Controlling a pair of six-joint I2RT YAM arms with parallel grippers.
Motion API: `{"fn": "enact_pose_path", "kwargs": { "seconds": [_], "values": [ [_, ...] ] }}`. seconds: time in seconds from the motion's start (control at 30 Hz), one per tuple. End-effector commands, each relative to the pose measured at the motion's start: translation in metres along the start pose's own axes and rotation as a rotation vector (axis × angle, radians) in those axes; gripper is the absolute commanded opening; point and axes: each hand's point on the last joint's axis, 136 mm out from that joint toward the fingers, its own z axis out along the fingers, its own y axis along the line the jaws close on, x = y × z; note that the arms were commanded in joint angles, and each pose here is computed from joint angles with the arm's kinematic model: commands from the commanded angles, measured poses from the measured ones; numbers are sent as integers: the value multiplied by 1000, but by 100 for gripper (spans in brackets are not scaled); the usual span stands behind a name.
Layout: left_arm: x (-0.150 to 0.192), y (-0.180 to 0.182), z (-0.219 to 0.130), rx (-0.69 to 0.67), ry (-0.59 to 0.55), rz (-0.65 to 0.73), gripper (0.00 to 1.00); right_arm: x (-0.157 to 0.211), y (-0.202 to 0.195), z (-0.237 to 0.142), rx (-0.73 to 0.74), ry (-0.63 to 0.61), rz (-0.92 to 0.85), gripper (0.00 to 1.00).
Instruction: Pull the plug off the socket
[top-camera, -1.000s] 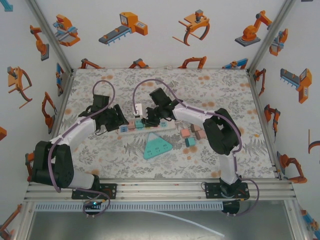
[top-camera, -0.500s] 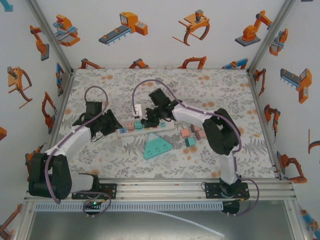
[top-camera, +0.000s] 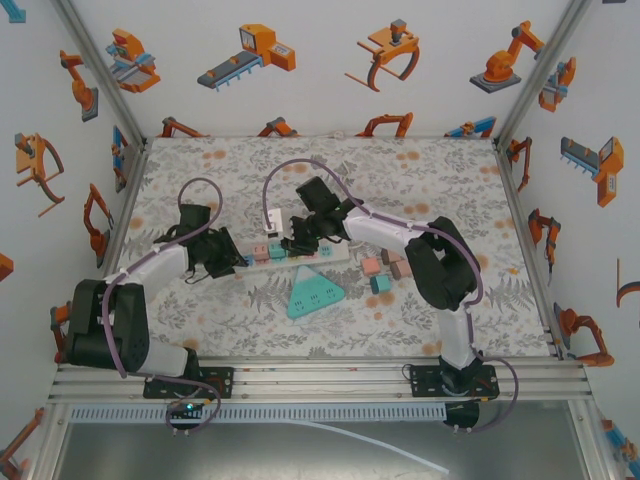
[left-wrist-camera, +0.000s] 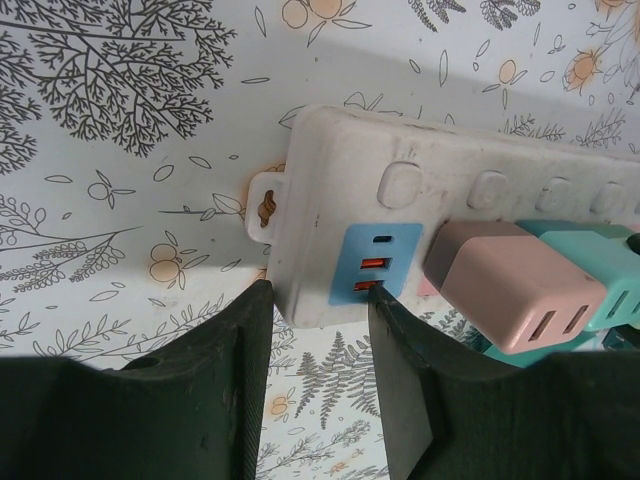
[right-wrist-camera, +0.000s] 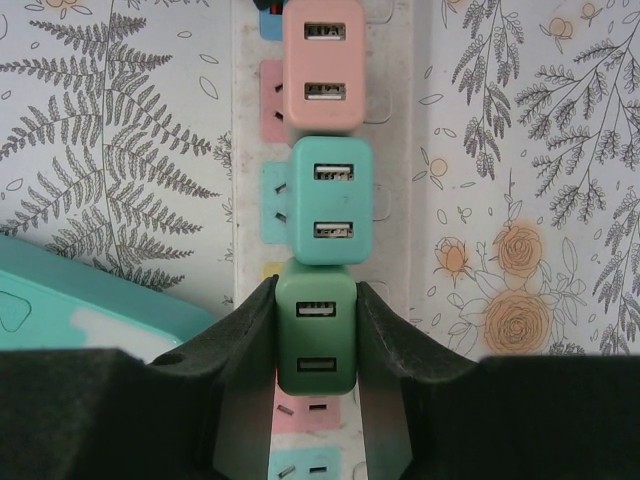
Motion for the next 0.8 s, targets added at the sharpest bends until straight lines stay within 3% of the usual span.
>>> {"fn": "enact_pose_path", "kwargs": {
  "seconds": [0.0,0.33,0.57,0.77],
  "values": [
    [34,28,8,-112,132,-8,42,-21,4,-4,-28,-30,-2,21],
    [44,55,6,-243,144,-33,41,-53,-8,-24,5,-80,-27,17],
    [30,43,-2,-212,99,-30,42,-62,-12,-40,45,-85,-13,17],
    [3,17,-25,-136,14,-15,46,-80,-25,-83,142,-143,100,17]
  ]
}}
